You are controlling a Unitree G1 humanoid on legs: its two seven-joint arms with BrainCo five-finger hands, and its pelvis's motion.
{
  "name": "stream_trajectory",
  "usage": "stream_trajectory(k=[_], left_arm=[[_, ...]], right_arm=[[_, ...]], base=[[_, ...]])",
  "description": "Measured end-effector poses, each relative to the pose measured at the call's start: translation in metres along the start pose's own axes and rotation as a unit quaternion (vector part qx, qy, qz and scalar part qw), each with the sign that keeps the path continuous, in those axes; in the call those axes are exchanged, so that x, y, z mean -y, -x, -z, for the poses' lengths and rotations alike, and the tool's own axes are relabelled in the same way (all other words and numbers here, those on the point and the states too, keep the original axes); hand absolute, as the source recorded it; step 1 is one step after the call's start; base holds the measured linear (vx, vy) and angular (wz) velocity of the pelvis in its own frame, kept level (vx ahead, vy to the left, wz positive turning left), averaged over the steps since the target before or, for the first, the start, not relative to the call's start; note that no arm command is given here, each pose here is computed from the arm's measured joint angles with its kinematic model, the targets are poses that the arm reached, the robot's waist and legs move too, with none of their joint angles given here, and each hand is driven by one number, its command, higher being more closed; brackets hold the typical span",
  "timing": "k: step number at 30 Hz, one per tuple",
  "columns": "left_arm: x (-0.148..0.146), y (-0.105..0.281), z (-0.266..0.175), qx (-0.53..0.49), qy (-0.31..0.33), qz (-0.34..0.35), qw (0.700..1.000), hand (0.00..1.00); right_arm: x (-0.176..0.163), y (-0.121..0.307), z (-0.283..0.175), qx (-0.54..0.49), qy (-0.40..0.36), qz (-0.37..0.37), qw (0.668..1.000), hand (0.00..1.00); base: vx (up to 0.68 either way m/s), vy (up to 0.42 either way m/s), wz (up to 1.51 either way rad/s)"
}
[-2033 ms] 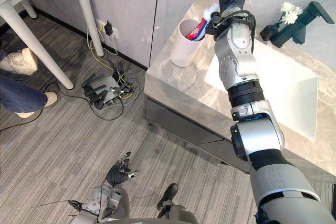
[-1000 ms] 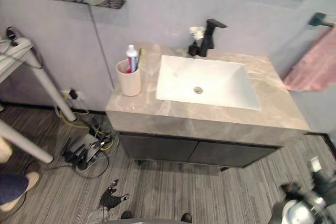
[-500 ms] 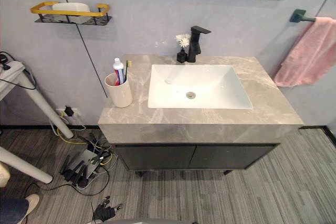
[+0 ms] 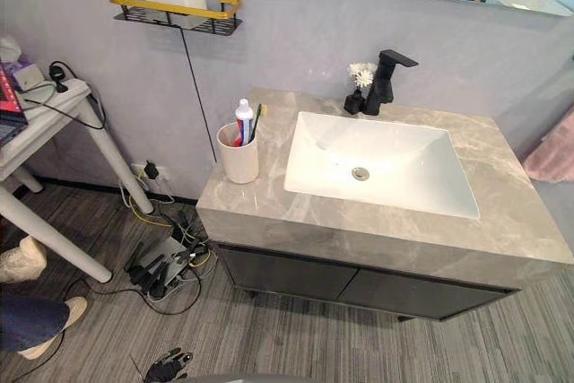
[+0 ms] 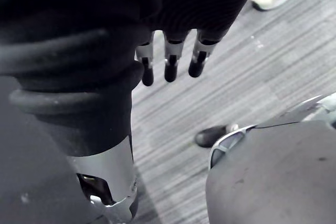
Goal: Organize washtable
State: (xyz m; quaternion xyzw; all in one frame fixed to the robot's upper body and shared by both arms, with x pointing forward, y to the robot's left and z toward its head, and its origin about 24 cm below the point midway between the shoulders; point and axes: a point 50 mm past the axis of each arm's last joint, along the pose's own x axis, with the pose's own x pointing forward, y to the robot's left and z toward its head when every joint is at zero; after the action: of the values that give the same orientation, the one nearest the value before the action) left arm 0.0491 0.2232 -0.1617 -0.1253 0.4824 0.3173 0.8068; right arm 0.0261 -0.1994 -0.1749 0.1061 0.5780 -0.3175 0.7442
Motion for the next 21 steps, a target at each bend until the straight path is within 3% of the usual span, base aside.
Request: stream_trajectory(k=[2, 4, 6, 7, 11, 14, 21], left_arm=[[-0.008, 0.007, -0.024, 0.069, 0.086, -0.029, 0.993, 1.0], [-0.008, 0.022, -0.063, 0.172, 0.13, -0.029, 0.976, 1.0], [-0.003, 0.062, -0.132, 0.347, 0.147, -0.019, 0.926, 1.0], [0.001, 0.073, -0.145, 0.38, 0.145, -0.014, 0.913, 1.0], [0.03, 0.16, -0.207, 0.585, 0.118, 0.059, 0.8, 1.0], [0.061, 0.201, -0.211, 0.632, 0.122, 0.163, 0.748, 1.0], [0.124, 0.234, -0.177, 0.544, 0.111, 0.44, 0.706, 1.0]], right_arm=[[0.0, 0.0, 0.0, 0.005, 0.014, -0.006, 1.0, 0.0], [0.002, 0.001, 0.003, 0.002, 0.029, -0.007, 1.0, 0.0], [0.005, 0.0, 0.004, 0.007, 0.062, -0.007, 0.998, 0.0], [0.005, 0.0, 0.003, 0.009, 0.071, -0.009, 0.997, 0.0], [0.003, 0.0, -0.005, 0.032, 0.105, -0.019, 0.994, 0.0], [0.0, 0.0, -0.013, 0.052, 0.12, -0.026, 0.991, 0.0], [-0.001, 0.001, -0.014, 0.064, 0.156, -0.038, 0.985, 0.0]], base=[[0.02, -0.031, 0.33], [0.05, -0.025, 0.37], [0.07, -0.032, 0.4], [0.06, -0.019, 0.37], [0.02, 0.003, 0.26], [-0.04, 0.014, -0.09], [-0.06, 0.006, -0.32]])
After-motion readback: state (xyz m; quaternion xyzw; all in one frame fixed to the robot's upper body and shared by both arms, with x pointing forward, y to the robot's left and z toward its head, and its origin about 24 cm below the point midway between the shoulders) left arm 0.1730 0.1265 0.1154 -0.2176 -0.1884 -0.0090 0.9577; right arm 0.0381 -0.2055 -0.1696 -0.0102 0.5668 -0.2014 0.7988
